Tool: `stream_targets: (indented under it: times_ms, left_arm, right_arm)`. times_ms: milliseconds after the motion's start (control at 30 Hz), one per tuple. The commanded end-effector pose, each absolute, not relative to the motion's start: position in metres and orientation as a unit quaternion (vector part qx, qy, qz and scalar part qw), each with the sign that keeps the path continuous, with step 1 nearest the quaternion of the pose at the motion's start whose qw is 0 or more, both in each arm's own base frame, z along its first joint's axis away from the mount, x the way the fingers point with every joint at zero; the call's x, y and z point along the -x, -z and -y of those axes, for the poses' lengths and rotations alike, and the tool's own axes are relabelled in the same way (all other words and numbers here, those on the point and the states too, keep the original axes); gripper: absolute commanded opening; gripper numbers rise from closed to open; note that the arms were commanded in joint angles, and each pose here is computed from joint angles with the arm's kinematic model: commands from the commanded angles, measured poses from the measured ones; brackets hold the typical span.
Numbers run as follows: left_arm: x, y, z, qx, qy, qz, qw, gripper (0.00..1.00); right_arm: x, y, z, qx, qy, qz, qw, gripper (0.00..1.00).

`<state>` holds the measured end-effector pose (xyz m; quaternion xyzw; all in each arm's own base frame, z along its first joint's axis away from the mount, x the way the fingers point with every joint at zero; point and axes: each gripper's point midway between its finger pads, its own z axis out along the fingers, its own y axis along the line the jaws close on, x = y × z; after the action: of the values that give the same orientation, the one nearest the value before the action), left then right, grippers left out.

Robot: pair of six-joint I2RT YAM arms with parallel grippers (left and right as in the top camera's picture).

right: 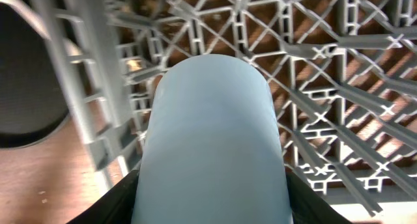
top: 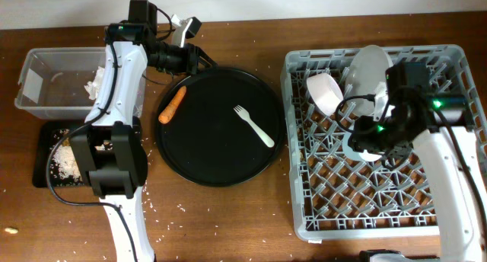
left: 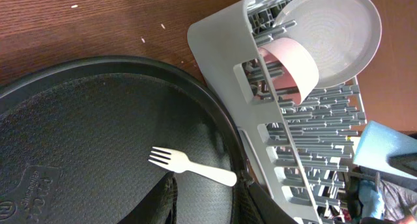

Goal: Sort waste into correct bins and load items into the dishwasher rack
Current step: 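Lower the blue cup upside down into the rack with the right gripper, then move the right gripper to the white fork and grasp it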

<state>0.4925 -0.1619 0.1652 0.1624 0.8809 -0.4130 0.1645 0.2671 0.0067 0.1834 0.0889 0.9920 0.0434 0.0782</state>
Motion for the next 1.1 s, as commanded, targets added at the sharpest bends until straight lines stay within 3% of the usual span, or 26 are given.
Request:
stream_targets:
  times_ms: [0, 133, 300, 333, 367, 467, 667, 967, 1067]
  left_arm:
    - [-0.493, -0.184, 0.16, -0.168, 0.404, -0.88, 0.183, 0.3]
    - [-0.493, -0.184, 0.16, -0.168, 0.403, -0.881, 0.183, 0.3]
    - [-0.493, -0.181, 0.158, -0.166, 0.395, -0.885, 0.181, 0.3]
    - [-0.492, -0.181, 0.158, -0.165, 0.395, -0.885, 0.181, 0.3]
    - [-0.492, -0.181, 0.158, -0.165, 0.395, -0.885, 0.181, 0.3]
    - [-0.492, -0.181, 0.158, -0.165, 0.395, -0.885, 0.18, 0.3]
    - [-0.491, -0.18, 0.158, -0.164, 0.396, -0.886, 0.177, 0.3]
    - [-0.49, -0.18, 0.157, -0.162, 0.395, -0.888, 0.174, 0.3]
    - [-0.488, -0.18, 0.162, -0.167, 0.395, -0.887, 0.172, 0.3]
  right_arm:
    - [-0.281, -0.164, 0.003, -0.099, -0.015, -0.994, 0.053, 0.31]
    - [-0.293, -0.138, -0.008, -0.079, -0.013, -0.997, 0.02, 0.32]
    - [-0.313, -0.132, -0.022, -0.057, -0.016, -0.997, 0.048, 0.32]
    - [-0.315, -0.131, -0.022, -0.057, -0.017, -0.997, 0.049, 0.39]
    - [-0.314, -0.131, -0.022, -0.056, -0.017, -0.997, 0.048, 0.53]
    - [-0.314, -0.131, -0.027, -0.05, -0.029, -0.997, 0.047, 0.68]
    - [-0.314, -0.131, -0.029, -0.05, -0.035, -0.997, 0.046, 0.69]
    - [-0.316, -0.132, -0.036, -0.035, -0.055, -0.997, 0.05, 0.79]
    - [-0.327, -0.155, -0.037, -0.034, -0.058, -0.995, 0.08, 0.78]
